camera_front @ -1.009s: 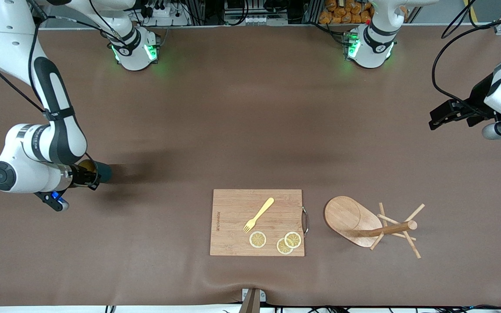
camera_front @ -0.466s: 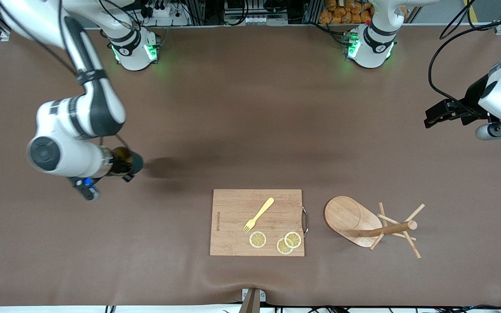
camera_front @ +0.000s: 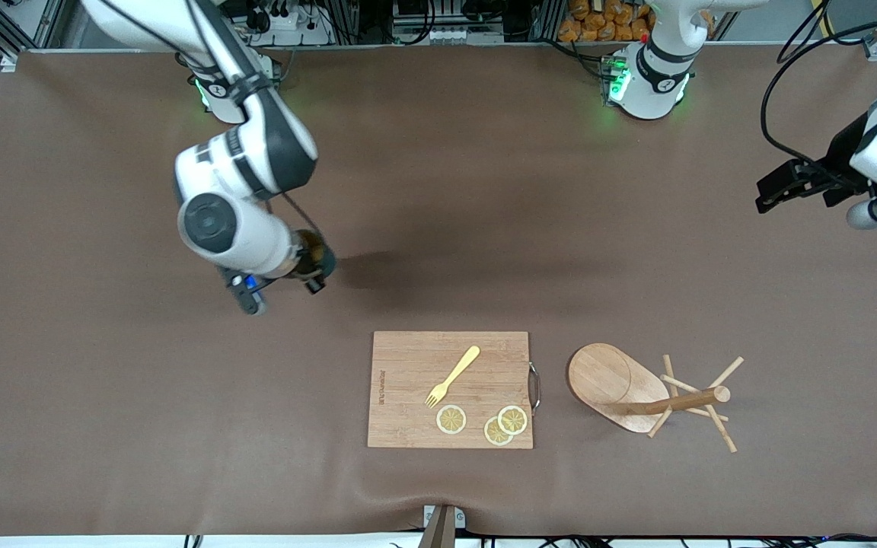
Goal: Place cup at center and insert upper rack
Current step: 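Carry the teal mug with the right gripper toward the table middle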
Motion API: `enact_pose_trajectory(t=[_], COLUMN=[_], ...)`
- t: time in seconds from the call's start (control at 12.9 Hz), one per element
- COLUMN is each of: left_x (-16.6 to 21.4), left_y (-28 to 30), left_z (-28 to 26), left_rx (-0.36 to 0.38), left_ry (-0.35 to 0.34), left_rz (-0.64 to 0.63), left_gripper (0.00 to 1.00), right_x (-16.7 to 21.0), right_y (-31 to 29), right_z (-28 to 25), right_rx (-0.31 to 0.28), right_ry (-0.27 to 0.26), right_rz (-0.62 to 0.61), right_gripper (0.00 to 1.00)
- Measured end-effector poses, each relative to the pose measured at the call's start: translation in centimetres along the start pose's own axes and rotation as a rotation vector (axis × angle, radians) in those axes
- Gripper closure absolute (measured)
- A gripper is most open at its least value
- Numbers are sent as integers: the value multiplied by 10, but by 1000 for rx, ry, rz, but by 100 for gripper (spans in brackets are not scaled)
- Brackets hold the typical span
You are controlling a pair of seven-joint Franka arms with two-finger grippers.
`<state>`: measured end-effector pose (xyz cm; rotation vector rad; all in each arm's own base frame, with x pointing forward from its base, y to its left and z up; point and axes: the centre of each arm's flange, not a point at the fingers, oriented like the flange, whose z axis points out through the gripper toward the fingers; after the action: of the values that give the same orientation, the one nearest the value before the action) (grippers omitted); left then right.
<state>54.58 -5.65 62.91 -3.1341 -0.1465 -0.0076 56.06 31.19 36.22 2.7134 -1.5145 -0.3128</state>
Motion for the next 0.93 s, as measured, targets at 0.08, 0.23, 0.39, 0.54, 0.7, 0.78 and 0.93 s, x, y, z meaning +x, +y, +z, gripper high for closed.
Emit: enact_pose_trajectory(t=[0.08,0.23,0.39,0.54,0.7,0.78,0.93], left_x=[-6,-14,-15,-15,-15,-15,-15], left_y=[0,-2,-5,-4,-3,-3,-2], left_z=[-4,-13,-10,-3,-1,0,1], left_rx=[8,13,14,17,17,17,18], left_ry=[15,38,35,21,22,22,19], left_rz=[3,2,-1,0,2,3,5], left_gripper=[0,0,0,0,0,0,0], right_x=[-26,-76,-119,-156,-189,-201,-221], right_y=[-3,-5,-3,1,6,7,8], right_z=[2,7,14,22,39,51,81], right_rx=[14,38,49,60,60,61,57], right_ry=[6,14,18,19,23,25,34], right_rz=[27,66,100,146,181,196,214], right_gripper=[96,96,96,96,96,96,96])
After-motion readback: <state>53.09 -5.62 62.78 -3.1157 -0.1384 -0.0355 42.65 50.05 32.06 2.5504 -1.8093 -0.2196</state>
